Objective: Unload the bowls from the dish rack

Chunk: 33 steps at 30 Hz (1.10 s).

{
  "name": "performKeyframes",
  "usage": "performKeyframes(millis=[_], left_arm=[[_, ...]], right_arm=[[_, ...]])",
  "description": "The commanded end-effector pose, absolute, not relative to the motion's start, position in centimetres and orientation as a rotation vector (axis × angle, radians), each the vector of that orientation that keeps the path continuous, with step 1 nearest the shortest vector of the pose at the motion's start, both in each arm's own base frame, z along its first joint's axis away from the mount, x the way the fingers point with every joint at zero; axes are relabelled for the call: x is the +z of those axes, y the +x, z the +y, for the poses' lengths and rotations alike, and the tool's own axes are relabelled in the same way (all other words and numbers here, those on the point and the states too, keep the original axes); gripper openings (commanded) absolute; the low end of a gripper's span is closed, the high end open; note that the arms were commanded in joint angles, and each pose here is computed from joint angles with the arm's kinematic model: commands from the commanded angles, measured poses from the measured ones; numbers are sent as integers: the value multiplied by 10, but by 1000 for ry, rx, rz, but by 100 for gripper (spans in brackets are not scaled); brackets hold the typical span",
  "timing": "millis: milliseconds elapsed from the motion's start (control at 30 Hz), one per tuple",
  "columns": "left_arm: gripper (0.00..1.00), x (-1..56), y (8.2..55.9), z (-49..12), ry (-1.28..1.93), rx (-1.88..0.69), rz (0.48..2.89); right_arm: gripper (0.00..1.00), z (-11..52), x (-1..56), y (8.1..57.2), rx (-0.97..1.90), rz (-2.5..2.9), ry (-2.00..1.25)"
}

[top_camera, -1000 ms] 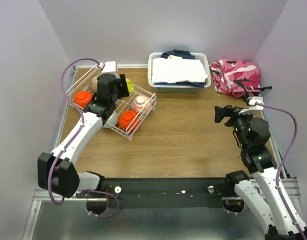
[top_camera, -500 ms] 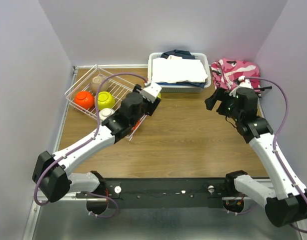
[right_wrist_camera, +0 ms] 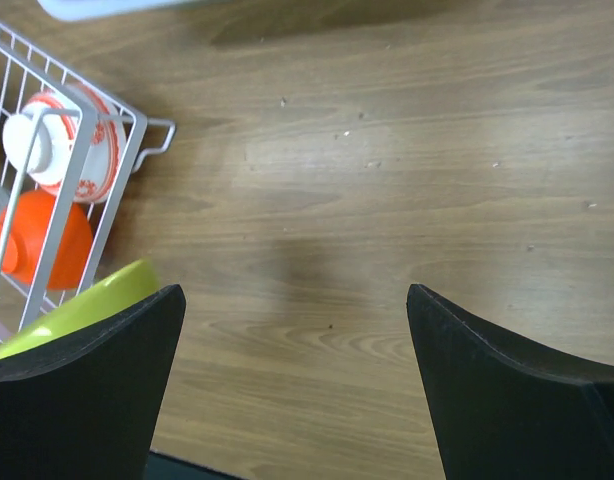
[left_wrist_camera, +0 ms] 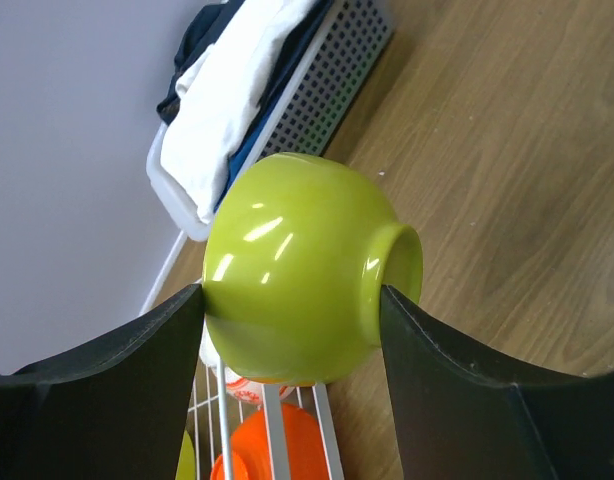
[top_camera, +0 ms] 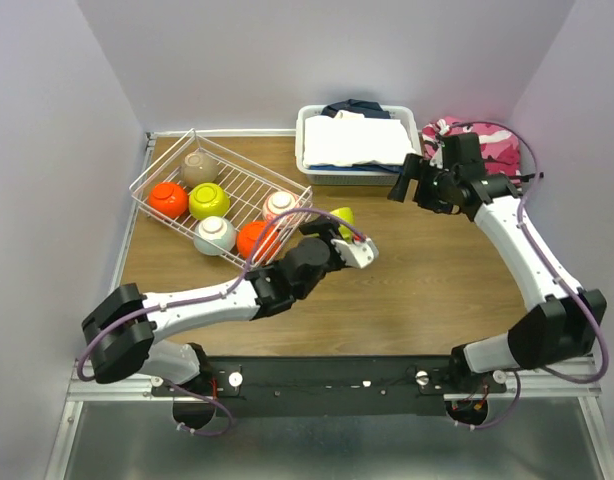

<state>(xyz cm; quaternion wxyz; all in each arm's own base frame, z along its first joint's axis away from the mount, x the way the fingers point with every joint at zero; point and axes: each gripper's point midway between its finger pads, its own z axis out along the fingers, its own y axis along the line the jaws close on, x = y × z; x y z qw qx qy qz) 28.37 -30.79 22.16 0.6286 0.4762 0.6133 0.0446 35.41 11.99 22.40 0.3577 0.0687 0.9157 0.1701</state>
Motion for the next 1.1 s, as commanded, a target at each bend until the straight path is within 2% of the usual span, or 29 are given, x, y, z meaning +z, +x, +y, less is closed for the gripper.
performKeyframes(millis=[0,467,767,867,1067], left_arm=[[29,223,278,-323,1125,270,1283],[23,172,242,-366,1292,466,1116],[23,159,235,-370,1291,542,1059],[23,156,235,-367,1291,550,1061],[23,151,235,-366,1296,561,1065]], right_arm=[[100,149,195,334,608,2588,125],[95,195,165,323,714,2721,0],[92,206,121,295,566,2928,-151],[89,202,111,288,509,2976,-172],[69,203,96,279,497,3064,-203]])
